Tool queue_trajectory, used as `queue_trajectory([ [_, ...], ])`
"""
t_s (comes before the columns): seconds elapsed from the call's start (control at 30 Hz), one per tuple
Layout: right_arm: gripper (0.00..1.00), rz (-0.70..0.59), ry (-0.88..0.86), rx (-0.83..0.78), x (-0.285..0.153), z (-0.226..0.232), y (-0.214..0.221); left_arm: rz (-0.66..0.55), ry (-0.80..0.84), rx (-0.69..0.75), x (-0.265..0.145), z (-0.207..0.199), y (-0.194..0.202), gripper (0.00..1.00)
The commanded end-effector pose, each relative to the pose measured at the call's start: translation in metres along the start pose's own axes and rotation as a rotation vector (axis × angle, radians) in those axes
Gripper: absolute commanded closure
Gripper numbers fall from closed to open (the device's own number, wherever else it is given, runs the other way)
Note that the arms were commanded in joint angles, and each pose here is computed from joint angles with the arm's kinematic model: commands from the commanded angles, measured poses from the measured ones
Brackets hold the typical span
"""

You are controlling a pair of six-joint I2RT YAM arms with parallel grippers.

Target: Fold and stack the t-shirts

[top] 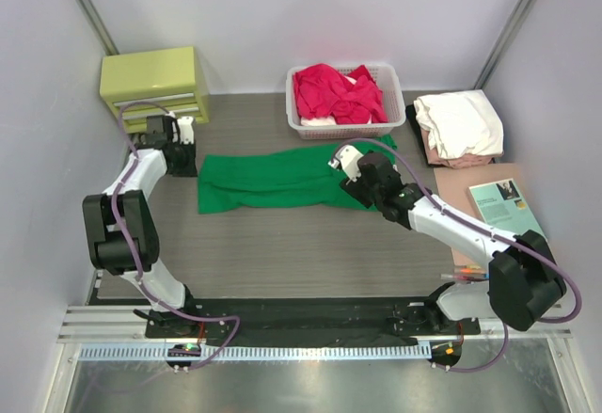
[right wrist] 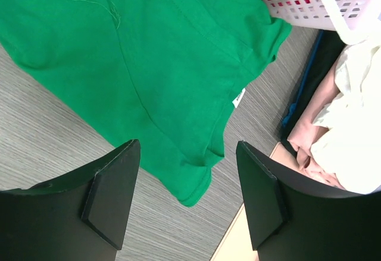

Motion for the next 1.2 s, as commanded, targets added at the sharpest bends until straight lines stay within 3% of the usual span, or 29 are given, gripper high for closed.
queue_trajectory([
  [0.0,0.29,-0.025,0.037,0.023,0.004,-0.006,-0.011,-0.057,0.038,0.007,0.005,-0.005,-0.026,0.93],
  [0.13,0.29,-0.006,0.044,0.012,0.008,-0.005,-0.010,-0.037,0.059,0.032,0.015,-0.014,-0.027,0.80],
  [0.17,0.29,-0.004,0.046,0.012,0.009,-0.005,-0.010,-0.030,0.063,0.038,0.016,-0.016,-0.026,0.66],
  [0.2,0.29,0.000,0.050,0.011,0.008,-0.006,-0.009,-0.028,0.065,0.042,0.016,-0.018,-0.026,0.61],
  [0.33,0.29,-0.001,0.050,0.009,0.009,-0.005,-0.010,-0.013,0.072,0.079,0.018,-0.026,-0.022,0.48],
  [0.5,0.29,0.001,0.056,0.005,0.011,-0.006,-0.011,0.013,0.079,0.083,0.024,-0.029,-0.017,0.53],
  [0.57,0.29,-0.003,0.060,0.006,0.011,-0.007,-0.012,0.036,0.079,0.079,0.028,-0.029,-0.015,0.62],
  [0.63,0.29,-0.004,0.063,0.001,0.010,-0.008,-0.012,0.055,0.065,0.072,0.030,-0.028,-0.014,0.65],
  [0.9,0.29,0.001,0.063,-0.002,0.010,-0.007,-0.010,0.101,0.064,0.070,0.025,-0.029,-0.001,0.50],
  [1.0,0.29,-0.007,0.058,0.001,0.010,-0.007,-0.011,0.112,0.054,0.075,0.024,-0.029,0.005,0.56],
  [1.07,0.29,-0.009,0.060,0.000,0.009,-0.008,-0.012,0.114,0.047,0.076,0.026,-0.029,0.006,0.91],
  [1.1,0.29,-0.009,0.063,0.003,0.010,-0.008,-0.012,0.109,0.041,0.072,0.027,-0.028,0.006,1.00],
  [1.17,0.29,-0.009,0.063,-0.001,0.009,-0.008,-0.012,0.097,0.050,0.071,0.026,-0.029,0.006,1.00],
])
Point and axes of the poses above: each gripper's point midway between its finger pads, its own x axis out along the fingers, its own z axis along the line the jaws close on, y = z × x, the point moved 10 cm from there along -x, back along the fingers, and after that the axes turned 3 degrees about -x, right-handed, at the moved point
